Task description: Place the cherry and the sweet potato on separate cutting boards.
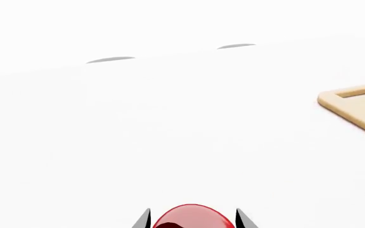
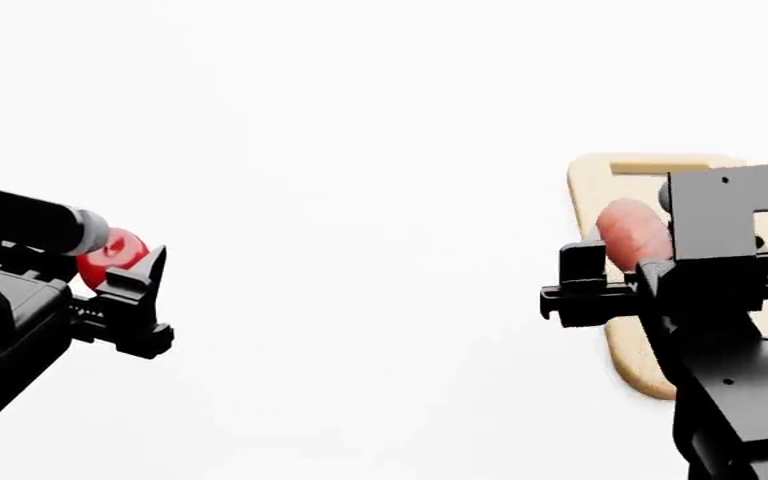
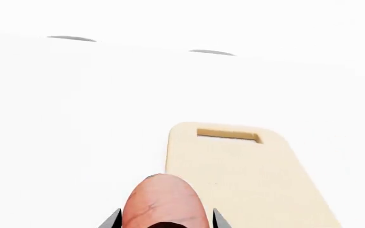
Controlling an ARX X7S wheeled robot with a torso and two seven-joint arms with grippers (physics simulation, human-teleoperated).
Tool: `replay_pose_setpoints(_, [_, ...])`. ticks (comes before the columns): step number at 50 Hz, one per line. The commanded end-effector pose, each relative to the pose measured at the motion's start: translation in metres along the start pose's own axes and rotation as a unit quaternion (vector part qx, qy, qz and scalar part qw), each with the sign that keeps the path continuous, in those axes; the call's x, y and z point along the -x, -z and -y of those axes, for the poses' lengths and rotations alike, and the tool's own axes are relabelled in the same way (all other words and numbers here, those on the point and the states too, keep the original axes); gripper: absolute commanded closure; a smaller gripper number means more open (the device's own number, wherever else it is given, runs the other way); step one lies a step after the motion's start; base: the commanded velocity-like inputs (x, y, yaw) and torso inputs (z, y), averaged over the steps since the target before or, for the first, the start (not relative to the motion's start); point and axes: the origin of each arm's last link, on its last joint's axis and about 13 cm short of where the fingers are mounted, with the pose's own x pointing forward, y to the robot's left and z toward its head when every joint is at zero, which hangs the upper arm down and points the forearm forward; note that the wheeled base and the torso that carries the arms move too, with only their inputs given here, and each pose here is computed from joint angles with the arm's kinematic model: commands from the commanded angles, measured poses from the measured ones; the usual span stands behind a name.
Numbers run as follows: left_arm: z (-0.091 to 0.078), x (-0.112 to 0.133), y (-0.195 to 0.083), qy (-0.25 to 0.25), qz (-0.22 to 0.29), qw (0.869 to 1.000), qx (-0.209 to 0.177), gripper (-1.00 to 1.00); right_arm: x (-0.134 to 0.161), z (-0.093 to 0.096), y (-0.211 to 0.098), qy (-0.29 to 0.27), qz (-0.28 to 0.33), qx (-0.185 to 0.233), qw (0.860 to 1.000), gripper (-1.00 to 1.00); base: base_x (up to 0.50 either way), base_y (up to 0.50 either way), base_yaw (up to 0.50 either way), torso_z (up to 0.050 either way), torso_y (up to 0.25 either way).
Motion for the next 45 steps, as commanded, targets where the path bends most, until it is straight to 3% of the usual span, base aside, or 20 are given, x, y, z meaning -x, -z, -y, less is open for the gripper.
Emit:
replay_pose_setpoints(1, [0.000, 0.001, 0.001, -0.002, 0.000, 1.000, 0.006, 1.00, -0.005, 0.015, 0.007, 0.109, -0.007, 0.012, 0.994, 1.00, 0.00, 0.00, 0.00, 0.000, 0.000])
replay_pose_setpoints(15, [0.000, 0.001, 0.004, -0.001, -0.004, 1.000, 0.007, 1.00, -0.012, 0.032, 0.029, 0.169, -0.023, -0.007, 0.985, 1.00, 0.00, 0.00, 0.00, 0.000, 0.000])
replay_pose_setpoints(21, [0.001, 0.000, 0.004, -0.001, -0.006, 1.000, 0.007, 1.00, -0.015, 0.031, 0.042, 0.161, -0.043, -0.010, 0.986, 1.00, 0.00, 0.00, 0.00, 0.000, 0.000])
replay_pose_setpoints(38, [0.001, 0.000, 0.006, 0.000, -0.007, 1.000, 0.007, 1.00, -0.015, 0.029, 0.042, 0.136, -0.056, -0.006, 0.989, 1.00, 0.00, 0.00, 0.00, 0.000, 0.000])
replay_pose_setpoints(39, [0.001, 0.000, 0.006, -0.001, -0.008, 1.000, 0.007, 1.00, -0.014, 0.029, 0.041, 0.134, -0.056, -0.005, 0.989, -1.00, 0.00, 0.00, 0.00, 0.000, 0.000])
replay_pose_setpoints(45, [0.001, 0.000, 0.006, 0.001, -0.008, 1.000, 0.007, 1.00, -0.014, 0.028, 0.038, 0.134, -0.049, -0.002, 0.990, -1.00, 0.00, 0.00, 0.00, 0.000, 0.000])
